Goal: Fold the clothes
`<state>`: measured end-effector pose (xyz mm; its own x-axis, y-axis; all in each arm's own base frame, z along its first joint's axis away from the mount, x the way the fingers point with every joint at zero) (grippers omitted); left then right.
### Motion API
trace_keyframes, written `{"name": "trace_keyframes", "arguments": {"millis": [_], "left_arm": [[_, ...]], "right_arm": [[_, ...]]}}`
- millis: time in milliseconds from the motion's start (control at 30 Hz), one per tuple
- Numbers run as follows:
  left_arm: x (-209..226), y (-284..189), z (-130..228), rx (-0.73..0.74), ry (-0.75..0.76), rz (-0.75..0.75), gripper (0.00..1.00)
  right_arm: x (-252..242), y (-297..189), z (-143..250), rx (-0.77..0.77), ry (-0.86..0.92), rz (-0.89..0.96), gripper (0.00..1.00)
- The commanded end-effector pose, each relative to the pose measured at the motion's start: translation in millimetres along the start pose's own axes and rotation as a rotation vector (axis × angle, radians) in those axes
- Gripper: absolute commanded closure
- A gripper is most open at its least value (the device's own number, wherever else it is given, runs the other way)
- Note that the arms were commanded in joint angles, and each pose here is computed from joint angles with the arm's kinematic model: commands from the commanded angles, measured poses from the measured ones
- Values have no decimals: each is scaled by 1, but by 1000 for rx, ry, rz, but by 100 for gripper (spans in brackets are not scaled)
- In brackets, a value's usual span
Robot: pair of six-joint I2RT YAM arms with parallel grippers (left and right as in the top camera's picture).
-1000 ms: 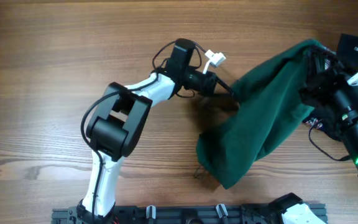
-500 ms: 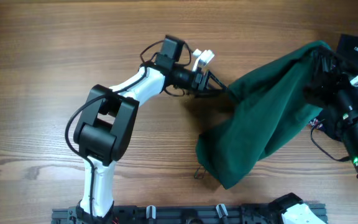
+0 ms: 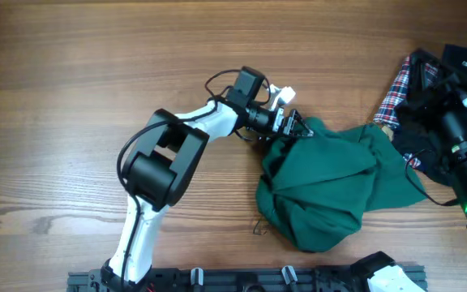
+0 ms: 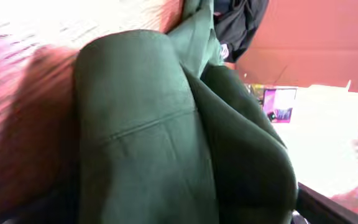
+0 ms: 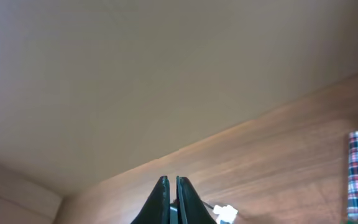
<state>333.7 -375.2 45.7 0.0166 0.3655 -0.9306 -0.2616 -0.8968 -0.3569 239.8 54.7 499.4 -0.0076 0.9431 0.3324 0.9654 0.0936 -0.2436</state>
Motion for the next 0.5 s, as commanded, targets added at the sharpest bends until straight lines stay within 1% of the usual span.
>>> {"name": "trace_keyframes", "arguments": {"millis": [0,67,133,233,300,333,400,433,467], "left_arm": [[10,1,-3,-15,-28,-22,1],[11,0,-4,-18,-28,-21,1],[11,-2,-5,-23,-30,-20,2],[8,-17,-14,-54,-26,-11,7],[4,-30,-20,-80,-11,-4,9],[0,-35,-22,-88,9,1,9],[-7,-49,-26,-115,42,6,7],[-10,-55,-29,-127,48,9,7],[-12,-60,-31,-138,49,10,7]], "right_arm": [[-7,2,9,48,-13,45,90],[-12,9,25,120,-36,82,86],[-16,17,39,187,-57,113,80],[-23,35,69,325,-58,187,70],[-23,44,81,385,-71,201,67],[-22,49,87,416,-76,206,66],[-21,61,104,496,-80,216,60],[-22,66,113,537,-85,232,60],[-22,71,119,565,-93,241,57]]}}
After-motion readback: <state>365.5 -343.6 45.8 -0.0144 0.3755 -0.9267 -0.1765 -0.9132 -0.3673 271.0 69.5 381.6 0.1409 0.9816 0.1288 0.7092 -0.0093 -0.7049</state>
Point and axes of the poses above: each gripper's point midway between its finger pads, its own y axis out along the fingers, its own x axis along the line the jaws close on, z = x × y, the point moved 2 cm from there along -y, back along the fingers, and after that the axes turned 11 degrees about -y, right-handed, at the moved point
